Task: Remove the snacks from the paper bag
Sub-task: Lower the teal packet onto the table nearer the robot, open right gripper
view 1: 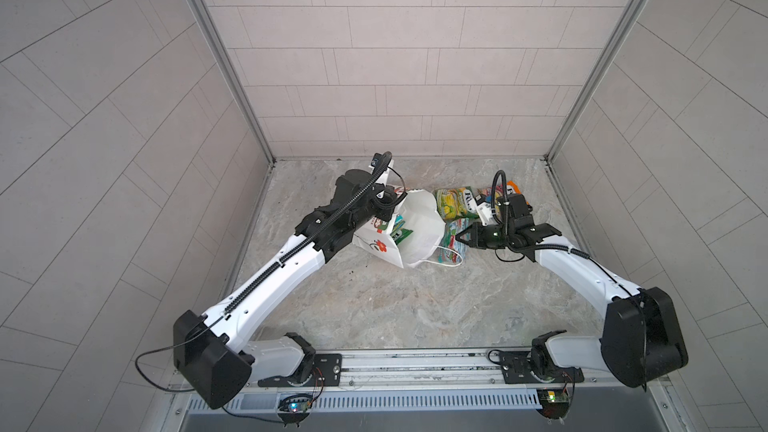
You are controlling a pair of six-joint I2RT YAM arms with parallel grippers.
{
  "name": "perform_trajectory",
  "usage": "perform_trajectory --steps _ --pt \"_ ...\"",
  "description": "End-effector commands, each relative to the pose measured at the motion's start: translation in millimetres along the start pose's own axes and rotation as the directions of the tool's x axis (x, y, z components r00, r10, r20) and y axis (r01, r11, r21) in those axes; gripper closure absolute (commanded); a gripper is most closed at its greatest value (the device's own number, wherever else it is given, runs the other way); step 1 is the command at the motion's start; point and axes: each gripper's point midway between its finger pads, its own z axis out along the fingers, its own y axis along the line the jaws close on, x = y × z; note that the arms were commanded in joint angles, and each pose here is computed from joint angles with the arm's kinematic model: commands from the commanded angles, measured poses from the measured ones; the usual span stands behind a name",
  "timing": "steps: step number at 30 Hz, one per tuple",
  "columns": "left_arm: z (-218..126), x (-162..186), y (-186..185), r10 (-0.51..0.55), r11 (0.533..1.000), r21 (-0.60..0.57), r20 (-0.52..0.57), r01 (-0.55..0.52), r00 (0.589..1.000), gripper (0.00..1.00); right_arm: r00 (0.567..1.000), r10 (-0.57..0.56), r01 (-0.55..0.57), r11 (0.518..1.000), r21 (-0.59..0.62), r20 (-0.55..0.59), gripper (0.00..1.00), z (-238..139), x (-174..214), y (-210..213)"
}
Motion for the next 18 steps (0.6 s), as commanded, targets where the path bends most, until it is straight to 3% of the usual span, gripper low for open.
perform_trajectory --steps 1,10,18 --pt "-7.3 -5.2 1.9 0.01 1.0 -0.013 0.028 -0.009 1.0 1.0 0.999 -0.035 0.036 0.998 0.042 -0.024 1.0 6.0 3.8 -11.8" --pt "-7.5 -4.9 0.9 0.015 1.0 -0.014 0.027 -0.014 1.0 1.0 0.989 -0.049 0.081 0.969 0.234 -0.139 1.0 9.4 16.4 -52.1" --pt "-6.9 -4.0 0.7 0.017 1.0 -0.013 0.024 -0.016 1.0 1.0 0.987 -0.053 0.111 0.91 0.399 -0.152 0.99 9.8 10.1 -86.2"
